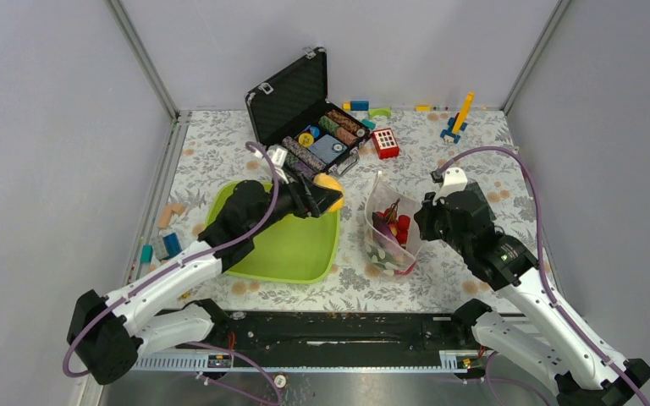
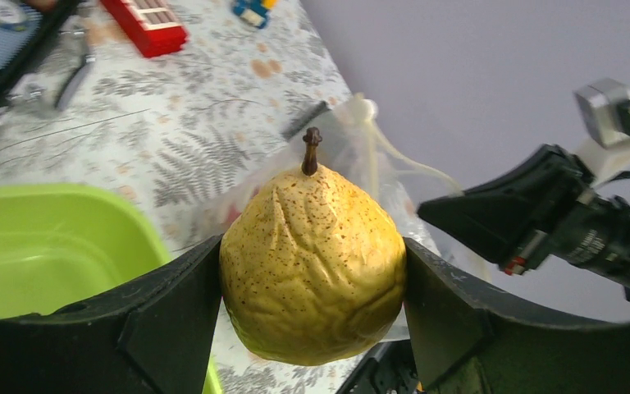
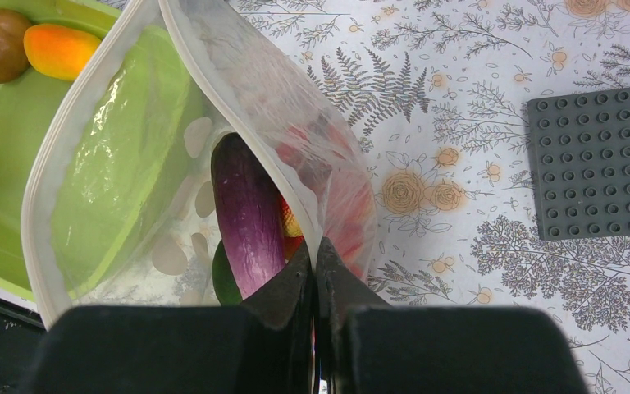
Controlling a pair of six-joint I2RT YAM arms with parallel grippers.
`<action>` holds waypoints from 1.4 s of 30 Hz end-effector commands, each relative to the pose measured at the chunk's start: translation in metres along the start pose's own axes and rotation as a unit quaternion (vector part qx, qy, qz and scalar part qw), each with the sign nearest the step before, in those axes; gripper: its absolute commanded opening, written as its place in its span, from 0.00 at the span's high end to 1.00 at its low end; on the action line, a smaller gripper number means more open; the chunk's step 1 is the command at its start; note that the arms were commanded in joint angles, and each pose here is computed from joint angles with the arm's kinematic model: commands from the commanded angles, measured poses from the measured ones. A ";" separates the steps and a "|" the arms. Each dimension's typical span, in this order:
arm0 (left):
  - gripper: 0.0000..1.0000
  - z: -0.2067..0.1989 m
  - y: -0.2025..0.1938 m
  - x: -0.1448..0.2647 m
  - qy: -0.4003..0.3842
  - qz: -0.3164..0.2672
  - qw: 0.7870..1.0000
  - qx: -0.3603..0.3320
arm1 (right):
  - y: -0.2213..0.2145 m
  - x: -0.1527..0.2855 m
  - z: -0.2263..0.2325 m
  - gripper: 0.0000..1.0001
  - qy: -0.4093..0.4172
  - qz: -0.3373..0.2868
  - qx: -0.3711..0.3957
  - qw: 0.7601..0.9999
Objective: Place the food in the zip-top bag and seal the zipper
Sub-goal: Place the fake fruit in the zipper food storage bag.
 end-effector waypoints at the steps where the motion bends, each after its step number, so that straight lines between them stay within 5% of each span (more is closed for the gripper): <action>1: 0.90 -0.070 0.017 -0.013 -0.111 -0.016 0.993 -0.023 | 0.010 0.001 0.002 0.96 0.006 -0.020 -0.008 1.000; 11: 0.91 -0.129 0.000 -0.051 -0.169 -0.003 0.985 -0.022 | 0.010 0.001 0.003 0.96 0.009 -0.019 -0.006 1.000; 18: 0.92 -0.124 -0.051 -0.089 -0.146 0.058 0.988 -0.003 | 0.011 0.003 0.001 0.96 0.007 -0.024 -0.007 1.000; 29: 0.83 -0.083 -0.111 -0.088 -0.053 0.056 0.997 -0.030 | 0.009 0.002 -0.002 0.96 -0.005 -0.022 -0.004 1.000; 34: 0.71 -0.077 -0.126 -0.091 -0.038 0.071 0.996 -0.041 | 0.007 -0.002 -0.002 0.96 -0.006 -0.013 -0.001 1.000; 38: 0.40 -0.079 -0.129 -0.089 -0.038 0.072 0.996 -0.045 | 0.007 -0.002 -0.003 0.96 -0.010 -0.013 0.000 1.000; 42: 0.22 -0.081 -0.128 -0.087 -0.037 0.073 0.996 -0.047 | 0.008 -0.001 -0.004 0.96 -0.013 -0.015 -0.001 1.000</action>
Point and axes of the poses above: each gripper's point midway between its finger pads, its own x axis back along the fingers, its own z axis along the line the jaws close on, y = z × x, the point moved 1 cm from there along x, back along the fingers, and after that the axes turned 12 degrees about x, right-handed, at the moved point
